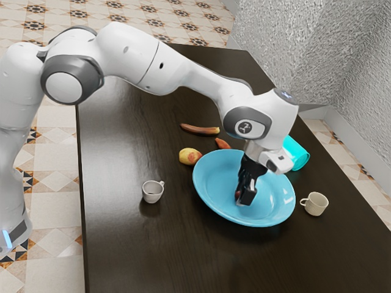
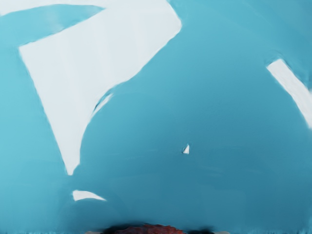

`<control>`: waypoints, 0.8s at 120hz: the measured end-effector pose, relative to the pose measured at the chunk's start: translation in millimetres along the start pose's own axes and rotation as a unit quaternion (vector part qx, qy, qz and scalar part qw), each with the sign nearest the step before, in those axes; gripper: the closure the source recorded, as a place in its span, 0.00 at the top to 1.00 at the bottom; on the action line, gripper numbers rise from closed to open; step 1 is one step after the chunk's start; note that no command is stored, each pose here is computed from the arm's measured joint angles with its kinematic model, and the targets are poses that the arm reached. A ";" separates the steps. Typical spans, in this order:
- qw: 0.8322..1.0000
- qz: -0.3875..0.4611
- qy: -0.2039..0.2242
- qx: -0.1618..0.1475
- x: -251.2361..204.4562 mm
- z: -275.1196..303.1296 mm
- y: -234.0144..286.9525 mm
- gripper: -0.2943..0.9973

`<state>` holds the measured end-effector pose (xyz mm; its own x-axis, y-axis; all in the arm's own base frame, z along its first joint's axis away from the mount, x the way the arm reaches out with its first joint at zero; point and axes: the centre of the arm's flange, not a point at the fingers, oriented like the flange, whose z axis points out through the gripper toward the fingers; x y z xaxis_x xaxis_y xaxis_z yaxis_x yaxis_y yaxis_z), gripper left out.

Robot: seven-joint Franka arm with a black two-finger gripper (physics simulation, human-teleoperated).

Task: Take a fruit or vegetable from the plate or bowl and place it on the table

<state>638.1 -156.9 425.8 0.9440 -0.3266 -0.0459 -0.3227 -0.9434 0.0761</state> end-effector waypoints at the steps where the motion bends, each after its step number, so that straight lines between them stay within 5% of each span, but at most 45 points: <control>1: 1.000 0.001 0.000 0.000 0.0 -0.2 0.6 0.50; 14: 1.000 0.005 -0.003 0.001 -0.3 -1.5 4.9 0.38; 66: 0.999 0.034 0.025 0.021 9.3 -58.9 33.4 0.36; 96: 0.992 0.114 0.048 0.017 -1.1 -127.5 138.3 0.37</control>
<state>601.1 -279.7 563.4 0.8477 -0.5267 0.0631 -0.5295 -0.8473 0.0408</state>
